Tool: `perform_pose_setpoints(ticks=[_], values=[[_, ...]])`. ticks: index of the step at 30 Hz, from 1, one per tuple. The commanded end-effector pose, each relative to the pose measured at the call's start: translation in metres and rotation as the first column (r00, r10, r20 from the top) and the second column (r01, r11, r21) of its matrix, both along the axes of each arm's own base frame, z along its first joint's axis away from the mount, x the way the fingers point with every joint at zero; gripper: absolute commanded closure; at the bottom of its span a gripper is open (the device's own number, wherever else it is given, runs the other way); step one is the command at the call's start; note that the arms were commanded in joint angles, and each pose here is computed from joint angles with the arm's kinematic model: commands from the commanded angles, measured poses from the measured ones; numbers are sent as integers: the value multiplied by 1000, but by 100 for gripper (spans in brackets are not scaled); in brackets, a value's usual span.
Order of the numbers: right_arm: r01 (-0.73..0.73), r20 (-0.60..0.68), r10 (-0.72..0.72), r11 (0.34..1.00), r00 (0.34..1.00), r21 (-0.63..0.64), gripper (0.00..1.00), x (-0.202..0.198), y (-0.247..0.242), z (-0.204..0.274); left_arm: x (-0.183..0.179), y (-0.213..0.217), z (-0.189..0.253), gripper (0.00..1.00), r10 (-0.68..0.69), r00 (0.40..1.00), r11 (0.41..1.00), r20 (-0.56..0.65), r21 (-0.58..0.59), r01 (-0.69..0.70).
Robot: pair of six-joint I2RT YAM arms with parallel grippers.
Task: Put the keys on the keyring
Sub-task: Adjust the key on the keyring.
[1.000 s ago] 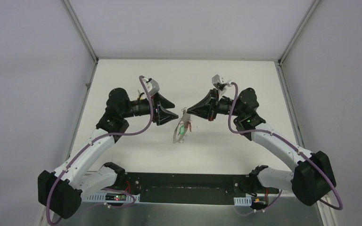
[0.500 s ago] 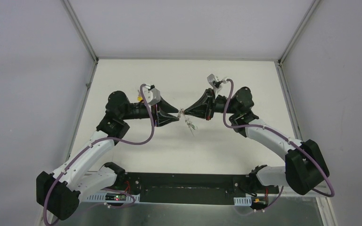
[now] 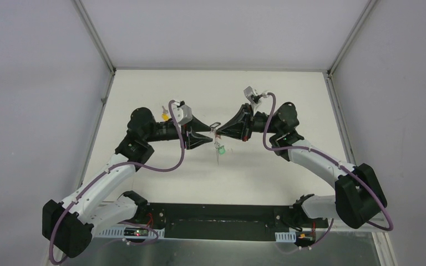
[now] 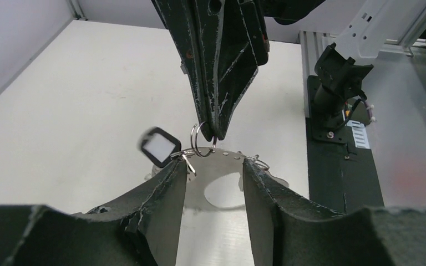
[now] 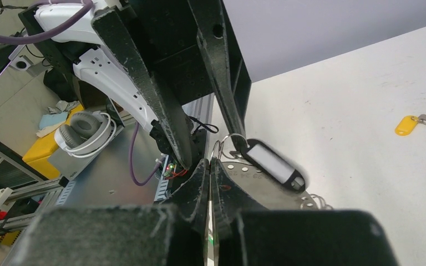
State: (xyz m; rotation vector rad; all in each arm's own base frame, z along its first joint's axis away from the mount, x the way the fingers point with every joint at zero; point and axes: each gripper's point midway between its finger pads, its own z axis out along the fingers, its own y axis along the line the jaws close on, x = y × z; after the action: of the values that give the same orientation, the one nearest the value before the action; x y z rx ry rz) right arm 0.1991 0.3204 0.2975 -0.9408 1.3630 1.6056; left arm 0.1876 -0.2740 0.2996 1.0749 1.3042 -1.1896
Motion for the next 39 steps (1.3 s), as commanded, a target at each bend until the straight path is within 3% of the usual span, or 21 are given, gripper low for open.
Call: perform_pose_setpoints(ticks=[1,18,32,39], values=[[-22,115,14,997,993,73,100,-6,0,34,-6,7,23,56,19,990,1000,140,-7,-18],[-30,114,22,997,993,73,100,-7,0,33,1,8,30,54,55,981,998,185,0,-56],[-35,107,27,997,994,72,100,-9,2,31,-2,-7,29,65,17,984,1000,177,-11,-16],[-42,109,35,997,993,70,100,-11,3,31,1,-8,29,84,36,984,999,176,-20,-33]])
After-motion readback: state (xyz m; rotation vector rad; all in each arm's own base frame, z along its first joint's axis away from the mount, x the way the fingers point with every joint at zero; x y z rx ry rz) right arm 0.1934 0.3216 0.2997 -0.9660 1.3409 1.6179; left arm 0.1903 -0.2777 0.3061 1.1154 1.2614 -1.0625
